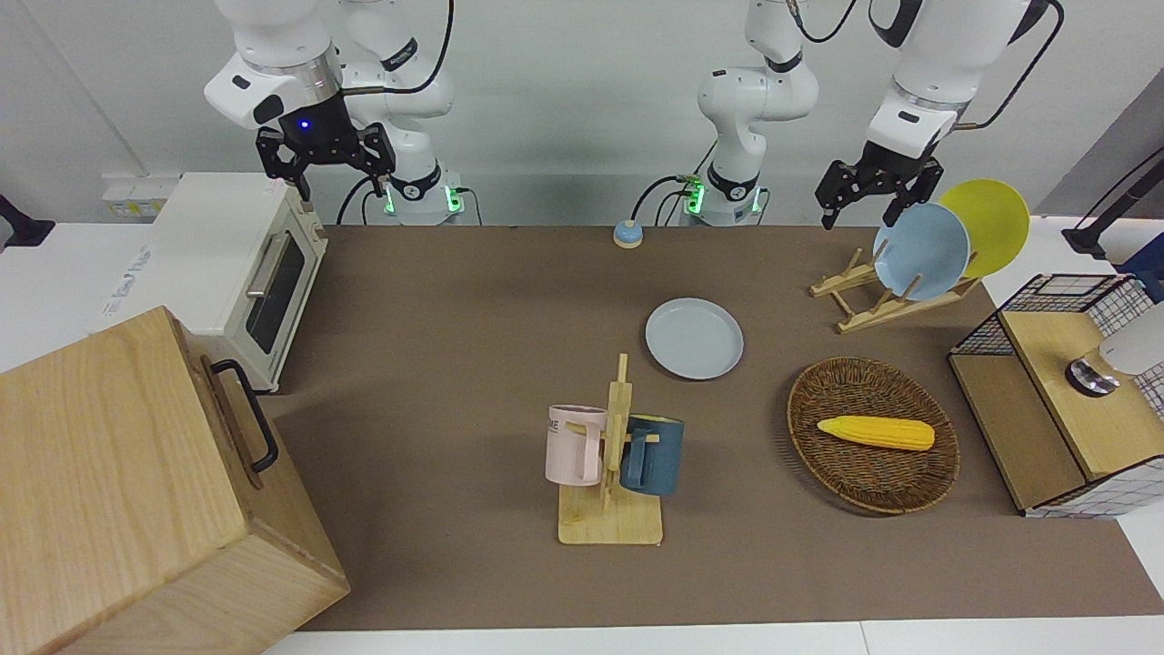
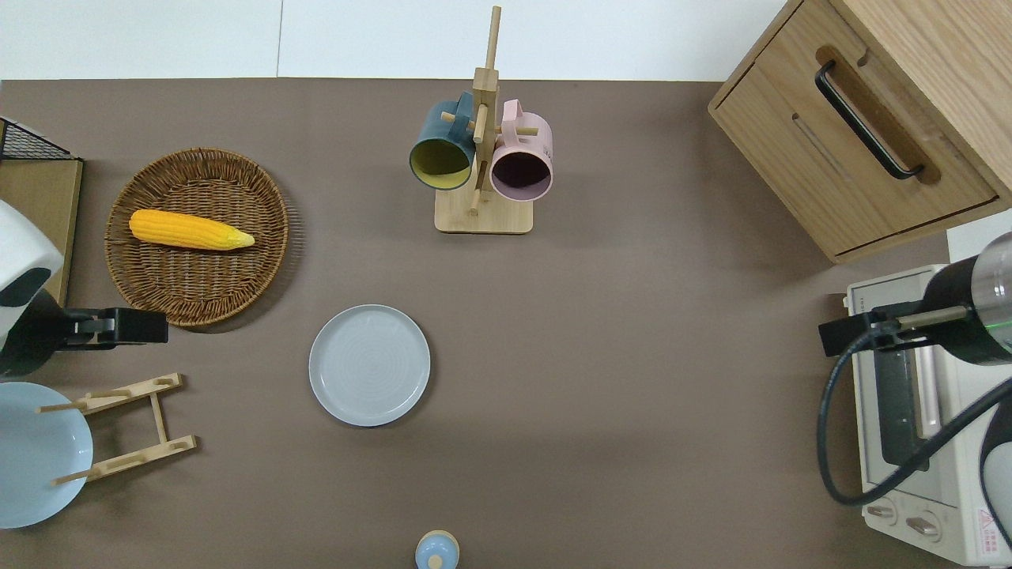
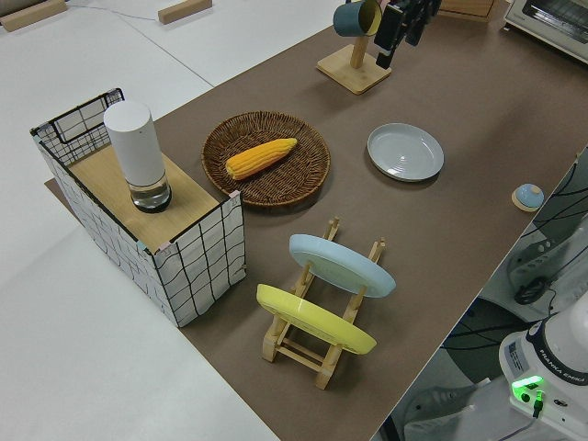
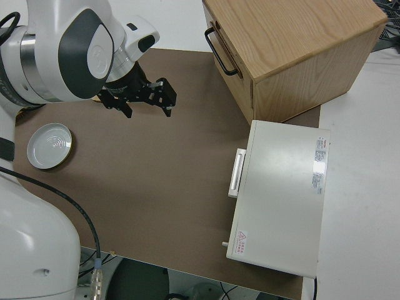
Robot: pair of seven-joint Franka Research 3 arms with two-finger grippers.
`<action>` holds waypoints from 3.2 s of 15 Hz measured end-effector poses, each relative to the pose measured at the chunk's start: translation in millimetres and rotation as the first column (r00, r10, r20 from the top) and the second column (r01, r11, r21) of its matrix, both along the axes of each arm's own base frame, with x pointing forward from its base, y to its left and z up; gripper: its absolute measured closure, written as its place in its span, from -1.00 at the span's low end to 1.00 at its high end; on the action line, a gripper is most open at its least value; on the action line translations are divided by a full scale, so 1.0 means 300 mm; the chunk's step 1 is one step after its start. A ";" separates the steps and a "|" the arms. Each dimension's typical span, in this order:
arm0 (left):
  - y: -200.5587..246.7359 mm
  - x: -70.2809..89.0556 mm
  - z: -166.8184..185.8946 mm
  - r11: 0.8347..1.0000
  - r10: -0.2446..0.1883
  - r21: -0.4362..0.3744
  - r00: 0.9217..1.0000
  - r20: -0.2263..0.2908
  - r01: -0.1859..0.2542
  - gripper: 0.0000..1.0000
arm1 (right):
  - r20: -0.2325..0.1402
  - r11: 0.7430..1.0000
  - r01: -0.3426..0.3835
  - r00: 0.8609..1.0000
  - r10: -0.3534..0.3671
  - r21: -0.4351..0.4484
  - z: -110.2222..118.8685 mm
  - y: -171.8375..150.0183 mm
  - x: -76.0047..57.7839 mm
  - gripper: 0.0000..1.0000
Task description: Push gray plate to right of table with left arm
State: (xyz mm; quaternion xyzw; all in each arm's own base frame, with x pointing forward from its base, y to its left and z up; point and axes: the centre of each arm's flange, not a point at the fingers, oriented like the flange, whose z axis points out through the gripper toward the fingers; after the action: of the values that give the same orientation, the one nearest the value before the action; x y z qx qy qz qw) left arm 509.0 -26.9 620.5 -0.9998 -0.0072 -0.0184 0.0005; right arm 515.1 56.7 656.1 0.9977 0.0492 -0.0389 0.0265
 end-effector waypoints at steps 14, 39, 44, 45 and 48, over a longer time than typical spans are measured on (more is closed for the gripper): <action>-0.024 -0.008 -0.300 1.000 -0.010 0.008 0.992 -0.129 0.011 -0.99 | 0.000 1.000 0.000 1.000 0.000 0.000 0.000 0.000 0.000 -0.99; -0.242 -0.081 -1.099 0.981 0.148 -0.107 0.979 -0.138 -0.163 -0.04 | 0.000 1.000 0.000 1.000 0.000 0.000 0.000 0.000 0.000 -0.99; -0.269 -0.086 -1.084 0.980 0.153 -0.109 0.979 -0.132 -0.167 0.67 | 0.000 1.000 0.000 1.000 0.000 0.000 0.000 0.000 0.000 -0.99; -0.285 -0.090 -1.084 0.978 0.162 -0.107 0.978 -0.134 -0.177 0.67 | 0.000 1.000 0.000 1.000 0.000 0.000 0.000 0.000 0.000 -0.99; -0.370 -0.104 -1.078 0.972 0.196 -0.109 0.973 -0.124 -0.209 0.80 | 0.000 1.000 0.000 1.000 0.000 0.000 0.000 0.000 0.000 -0.99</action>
State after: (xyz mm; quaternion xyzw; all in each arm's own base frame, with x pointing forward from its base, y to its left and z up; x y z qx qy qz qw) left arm 478.0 -137.9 297.0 -0.9914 -0.1104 0.0387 -0.0579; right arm 515.1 56.7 656.1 0.9977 0.0492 -0.0389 0.0265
